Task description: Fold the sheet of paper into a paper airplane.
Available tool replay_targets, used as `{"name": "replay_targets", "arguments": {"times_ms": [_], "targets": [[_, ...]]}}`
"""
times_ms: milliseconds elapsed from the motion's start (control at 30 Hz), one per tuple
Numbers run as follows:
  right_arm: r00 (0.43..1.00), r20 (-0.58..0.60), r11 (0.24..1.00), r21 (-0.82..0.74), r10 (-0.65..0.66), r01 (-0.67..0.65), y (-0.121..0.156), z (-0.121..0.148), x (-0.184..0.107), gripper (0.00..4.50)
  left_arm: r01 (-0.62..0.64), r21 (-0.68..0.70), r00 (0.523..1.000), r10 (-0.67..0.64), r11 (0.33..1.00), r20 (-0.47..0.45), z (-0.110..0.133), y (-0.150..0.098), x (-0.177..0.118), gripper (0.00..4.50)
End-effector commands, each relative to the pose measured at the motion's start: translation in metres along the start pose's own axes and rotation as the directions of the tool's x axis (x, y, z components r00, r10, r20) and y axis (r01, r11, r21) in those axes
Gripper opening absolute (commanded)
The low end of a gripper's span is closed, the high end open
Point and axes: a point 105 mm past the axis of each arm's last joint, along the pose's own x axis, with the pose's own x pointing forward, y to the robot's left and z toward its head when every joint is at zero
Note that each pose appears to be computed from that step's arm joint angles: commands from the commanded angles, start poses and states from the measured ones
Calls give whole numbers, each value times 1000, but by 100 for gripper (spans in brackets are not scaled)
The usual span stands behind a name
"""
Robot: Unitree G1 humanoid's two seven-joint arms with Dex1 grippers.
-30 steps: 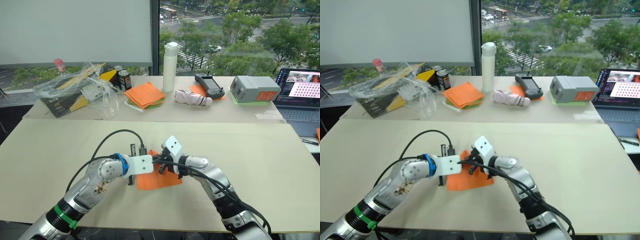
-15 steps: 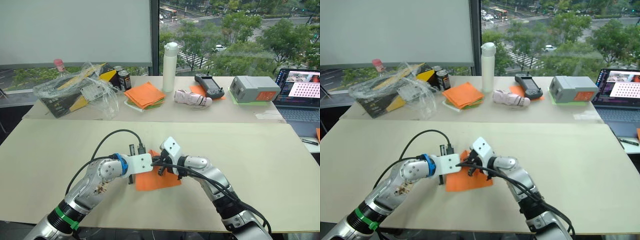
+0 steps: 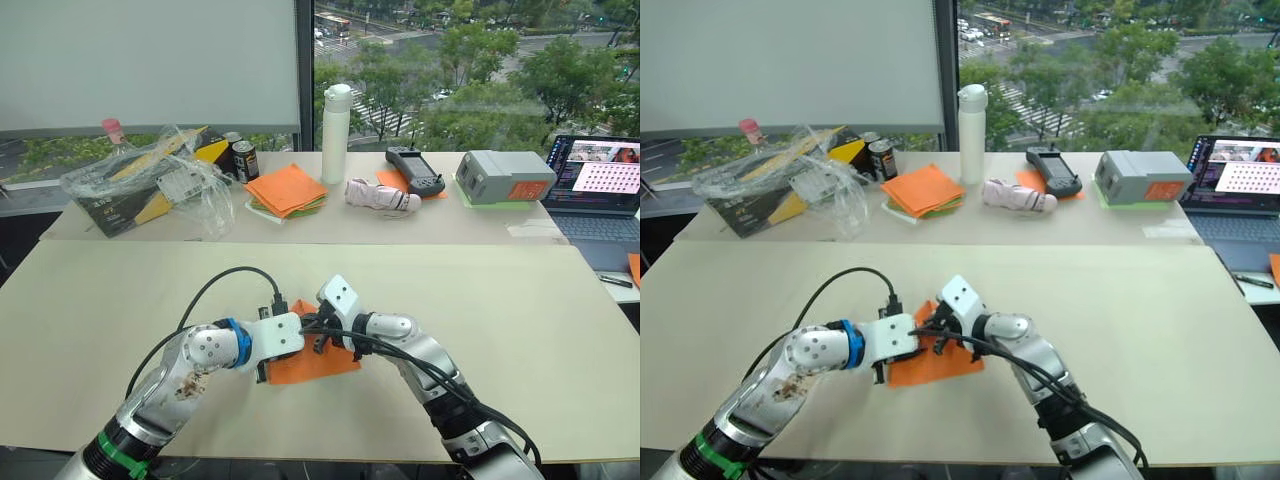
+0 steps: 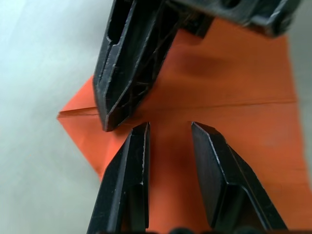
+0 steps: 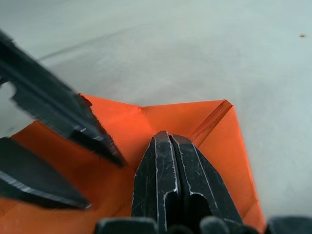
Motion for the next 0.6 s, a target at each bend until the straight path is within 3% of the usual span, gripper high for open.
{"name": "replay_targets", "arguments": {"times_ms": [33, 200, 367, 433, 500, 600], "targets": [[1000, 13, 1000, -19, 17, -17, 5, 4, 3, 0, -26, -52, 999, 29, 998, 46, 11, 8, -16, 142], [1000, 11, 1000, -19, 18, -18, 5, 4, 3, 0, 15, -216, 997, 3, 976, 80, 6, 6, -33, 142], [1000, 8, 1000, -20, 16, -16, 5, 3, 2, 0, 58, -374, 996, -25, 926, 91, -11, 0, -50, 2], [1000, 8, 1000, -20, 16, -16, 5, 3, 2, 0, 72, -407, 994, -31, 910, 108, -13, -1, -55, 2], [1000, 7, 1000, -19, 16, -16, 5, 3, 1, 0, 71, -551, 983, 34, 832, 178, -12, 10, -59, 2], [1000, 4, 1000, -19, 17, -17, 5, 2, 1, 0, 31, -687, 967, 153, 726, 205, -15, 29, -61, 2]]}}
